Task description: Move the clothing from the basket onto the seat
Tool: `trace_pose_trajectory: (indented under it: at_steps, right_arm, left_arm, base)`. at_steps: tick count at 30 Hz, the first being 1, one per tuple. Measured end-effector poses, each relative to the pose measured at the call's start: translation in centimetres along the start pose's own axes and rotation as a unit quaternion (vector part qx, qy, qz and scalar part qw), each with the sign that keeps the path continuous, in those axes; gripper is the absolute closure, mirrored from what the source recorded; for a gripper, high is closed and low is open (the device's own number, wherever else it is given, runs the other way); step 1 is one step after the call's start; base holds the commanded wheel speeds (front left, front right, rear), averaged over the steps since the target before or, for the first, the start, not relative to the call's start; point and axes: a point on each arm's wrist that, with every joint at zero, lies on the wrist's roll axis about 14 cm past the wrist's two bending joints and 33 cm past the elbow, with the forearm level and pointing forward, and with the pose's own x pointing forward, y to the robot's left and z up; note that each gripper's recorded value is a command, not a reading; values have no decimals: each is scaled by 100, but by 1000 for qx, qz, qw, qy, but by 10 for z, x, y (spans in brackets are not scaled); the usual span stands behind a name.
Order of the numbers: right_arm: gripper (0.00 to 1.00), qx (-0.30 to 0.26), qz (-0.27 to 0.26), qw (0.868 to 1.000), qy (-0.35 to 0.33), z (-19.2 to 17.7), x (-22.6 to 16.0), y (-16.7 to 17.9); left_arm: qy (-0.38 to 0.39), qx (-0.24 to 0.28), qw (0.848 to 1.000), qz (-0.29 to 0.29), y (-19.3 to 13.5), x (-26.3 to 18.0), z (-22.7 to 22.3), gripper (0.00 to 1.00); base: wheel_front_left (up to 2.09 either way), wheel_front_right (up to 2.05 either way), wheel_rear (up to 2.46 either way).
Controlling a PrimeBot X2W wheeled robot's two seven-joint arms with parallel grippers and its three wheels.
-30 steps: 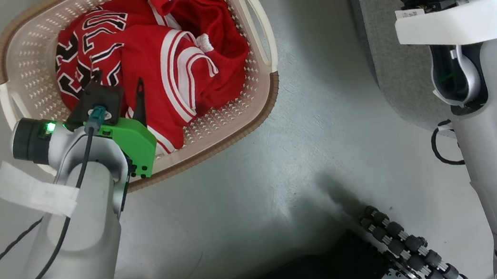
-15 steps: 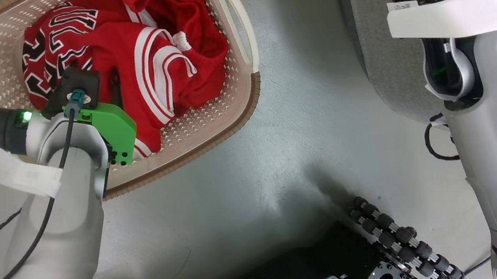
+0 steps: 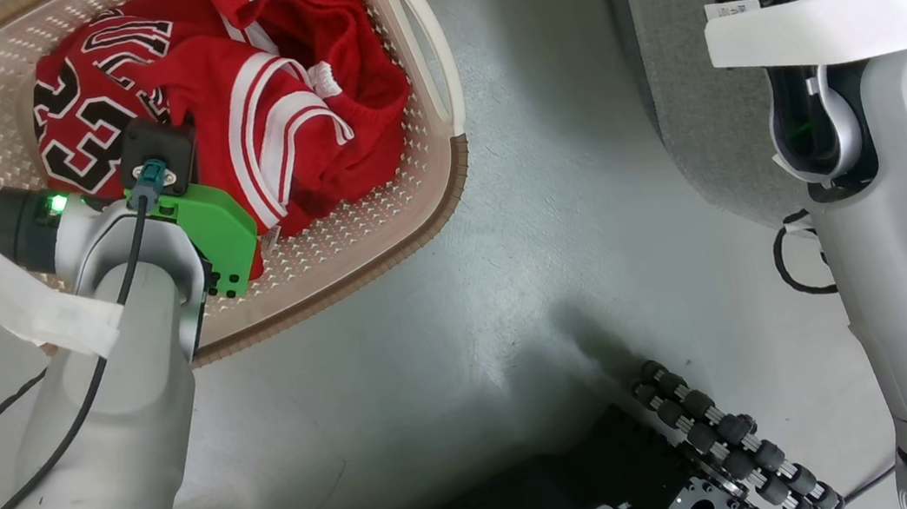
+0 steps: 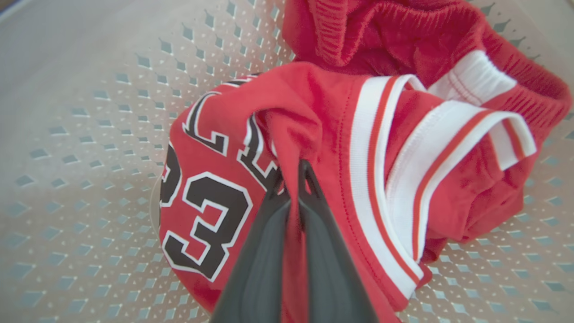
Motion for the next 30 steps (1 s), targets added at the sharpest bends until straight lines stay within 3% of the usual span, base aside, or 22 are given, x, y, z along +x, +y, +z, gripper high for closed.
trace_pose_trajectory:
  at_steps: [23, 30]
  right_arm:
    - [0, -2, -21, 1000, -8, 34, -22, -9]
    - [0, 5, -21, 1000, -12, 51, -39, -7]
  left_arm:
    - [-142, 20, 990, -2, -8, -58, 103, 100]
    - [-220, 26, 975, 13, -9, -99, 163, 100]
  base:
    - [0, 0, 0]
    - [0, 0, 0]
